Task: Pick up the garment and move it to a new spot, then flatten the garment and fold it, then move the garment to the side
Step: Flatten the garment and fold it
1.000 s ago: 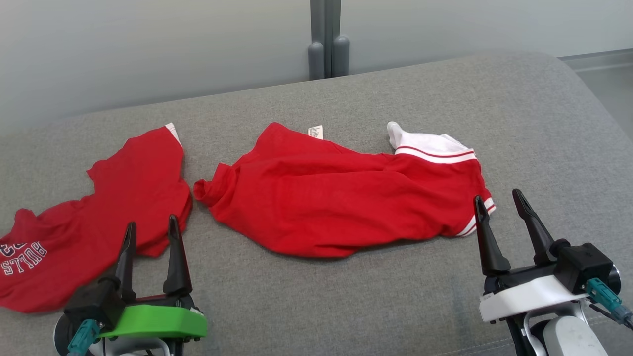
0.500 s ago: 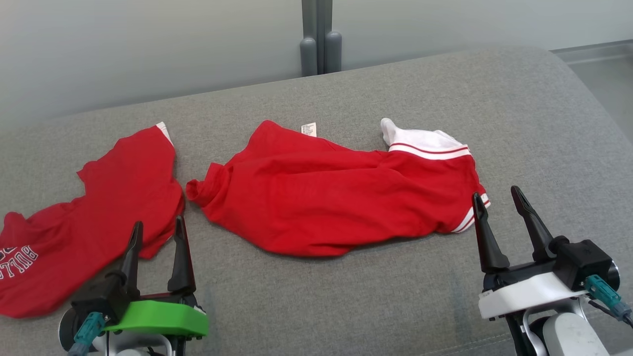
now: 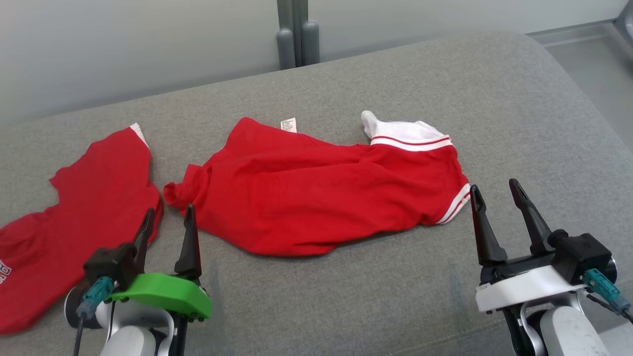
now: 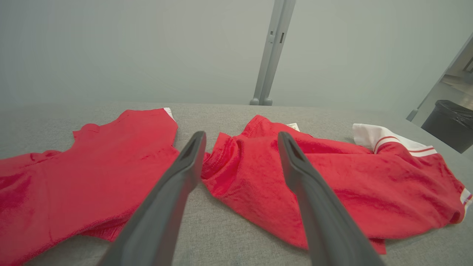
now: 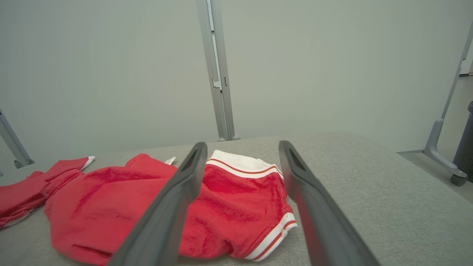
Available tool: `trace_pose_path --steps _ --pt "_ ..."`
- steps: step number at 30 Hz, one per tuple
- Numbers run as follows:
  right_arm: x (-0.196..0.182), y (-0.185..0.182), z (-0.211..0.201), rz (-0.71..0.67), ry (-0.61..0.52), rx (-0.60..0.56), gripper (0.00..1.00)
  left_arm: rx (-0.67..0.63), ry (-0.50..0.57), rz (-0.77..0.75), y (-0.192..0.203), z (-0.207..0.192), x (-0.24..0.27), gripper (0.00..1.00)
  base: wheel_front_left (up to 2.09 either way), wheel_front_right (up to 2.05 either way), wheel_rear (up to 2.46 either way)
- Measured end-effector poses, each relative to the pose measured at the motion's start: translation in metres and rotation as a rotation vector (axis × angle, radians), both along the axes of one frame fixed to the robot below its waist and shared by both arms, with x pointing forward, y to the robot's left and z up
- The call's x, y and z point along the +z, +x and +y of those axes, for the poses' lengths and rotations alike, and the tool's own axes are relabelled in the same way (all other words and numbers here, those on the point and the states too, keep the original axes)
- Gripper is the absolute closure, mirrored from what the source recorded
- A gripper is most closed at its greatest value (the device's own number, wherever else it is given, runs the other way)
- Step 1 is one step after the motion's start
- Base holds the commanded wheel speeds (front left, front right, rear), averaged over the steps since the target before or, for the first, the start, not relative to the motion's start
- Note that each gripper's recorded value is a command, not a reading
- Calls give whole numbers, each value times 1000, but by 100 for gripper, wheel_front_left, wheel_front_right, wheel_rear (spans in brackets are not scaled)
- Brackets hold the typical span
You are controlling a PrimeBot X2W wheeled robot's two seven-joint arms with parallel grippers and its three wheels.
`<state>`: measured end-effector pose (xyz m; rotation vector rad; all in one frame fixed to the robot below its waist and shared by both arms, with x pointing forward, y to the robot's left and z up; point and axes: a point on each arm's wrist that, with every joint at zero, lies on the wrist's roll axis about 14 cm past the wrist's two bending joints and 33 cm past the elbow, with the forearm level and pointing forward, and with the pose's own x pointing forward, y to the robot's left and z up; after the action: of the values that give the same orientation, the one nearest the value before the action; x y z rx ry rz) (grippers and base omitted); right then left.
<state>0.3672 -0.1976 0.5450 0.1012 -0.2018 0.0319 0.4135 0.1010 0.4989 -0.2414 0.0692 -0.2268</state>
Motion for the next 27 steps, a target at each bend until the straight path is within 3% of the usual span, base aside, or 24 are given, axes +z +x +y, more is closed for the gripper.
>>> trace_pose_path --steps 19,27 --pt "-3 14 -25 11 2 -83 0 -188 94 123 95 -57 -11 0 0 0 0" --pt "-12 23 -39 41 -11 -127 0 -265 146 233 133 -77 -42 0 0 0 0"
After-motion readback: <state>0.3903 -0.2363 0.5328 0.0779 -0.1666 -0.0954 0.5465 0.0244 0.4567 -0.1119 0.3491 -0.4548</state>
